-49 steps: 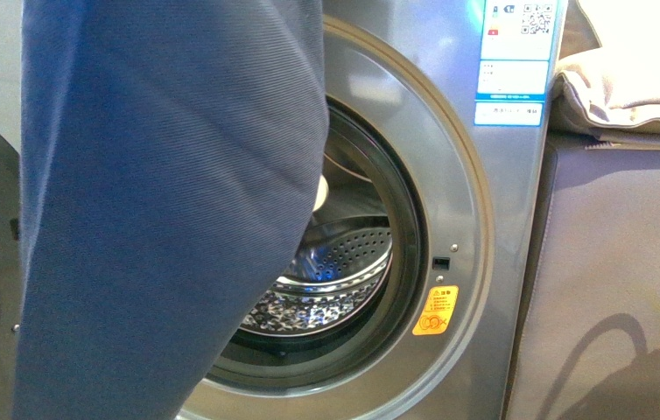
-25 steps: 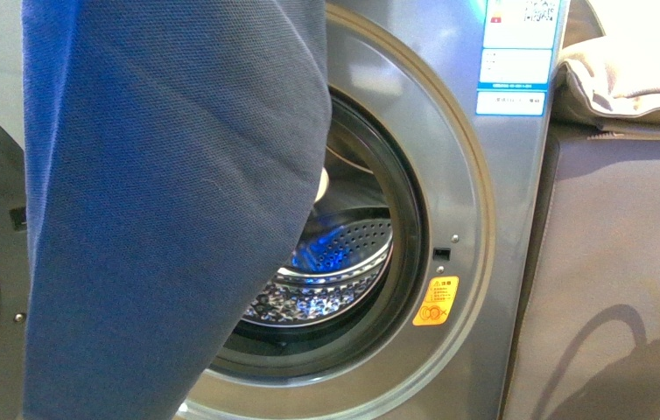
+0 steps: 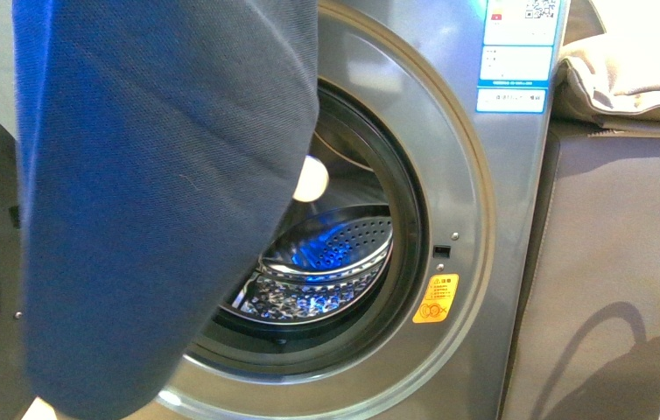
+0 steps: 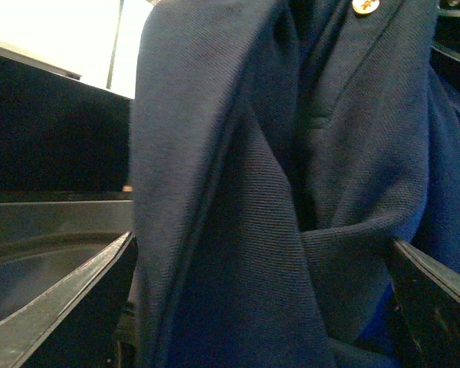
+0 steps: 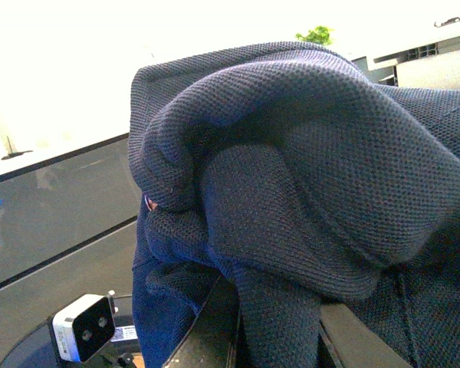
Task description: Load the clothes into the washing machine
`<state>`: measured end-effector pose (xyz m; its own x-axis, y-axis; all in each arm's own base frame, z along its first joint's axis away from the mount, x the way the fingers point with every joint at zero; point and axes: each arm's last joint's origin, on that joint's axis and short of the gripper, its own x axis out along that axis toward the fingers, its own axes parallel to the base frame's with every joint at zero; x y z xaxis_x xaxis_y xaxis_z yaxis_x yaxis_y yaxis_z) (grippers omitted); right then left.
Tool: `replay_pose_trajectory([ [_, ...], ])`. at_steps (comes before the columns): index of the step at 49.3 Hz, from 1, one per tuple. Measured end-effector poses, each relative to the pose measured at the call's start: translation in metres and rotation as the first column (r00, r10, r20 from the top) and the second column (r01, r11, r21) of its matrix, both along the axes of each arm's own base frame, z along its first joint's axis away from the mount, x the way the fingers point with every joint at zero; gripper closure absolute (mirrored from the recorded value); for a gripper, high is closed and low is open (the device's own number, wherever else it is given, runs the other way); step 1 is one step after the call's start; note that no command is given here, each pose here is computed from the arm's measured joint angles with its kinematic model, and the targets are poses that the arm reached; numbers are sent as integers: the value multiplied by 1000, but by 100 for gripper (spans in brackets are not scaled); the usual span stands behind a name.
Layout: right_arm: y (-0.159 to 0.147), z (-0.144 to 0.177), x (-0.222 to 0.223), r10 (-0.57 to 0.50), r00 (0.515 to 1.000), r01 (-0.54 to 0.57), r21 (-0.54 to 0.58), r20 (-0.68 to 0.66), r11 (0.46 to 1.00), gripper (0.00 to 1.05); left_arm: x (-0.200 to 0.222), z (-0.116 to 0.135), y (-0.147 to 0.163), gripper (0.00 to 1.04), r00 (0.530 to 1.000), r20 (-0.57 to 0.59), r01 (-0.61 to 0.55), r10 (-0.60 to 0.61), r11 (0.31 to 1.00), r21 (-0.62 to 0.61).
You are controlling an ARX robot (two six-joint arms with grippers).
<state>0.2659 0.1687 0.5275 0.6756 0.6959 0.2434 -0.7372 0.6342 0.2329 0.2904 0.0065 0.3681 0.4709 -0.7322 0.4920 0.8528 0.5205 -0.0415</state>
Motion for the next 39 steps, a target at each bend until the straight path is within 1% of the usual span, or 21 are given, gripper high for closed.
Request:
replay_pose_trajectory([
  [9, 0, 0, 0, 1, 1000, -1, 0, 0, 1000, 92, 1, -3, -36, 6, 989, -27, 143, -142, 988, 52],
  [15, 0, 0, 0, 0, 1000, 0, 0, 0, 1000, 92, -1, 4, -48, 6, 983, 1, 185, -185, 981, 56],
  [20, 0, 0, 0, -1, 1000, 1, 1, 0, 1000, 92, -3, 9, -51, 6, 978, 29, 204, -205, 978, 52],
  [39, 0, 0, 0, 0, 1000, 0, 0, 0, 1000, 92, -2, 8, -51, 6, 978, 23, 206, -207, 978, 45],
])
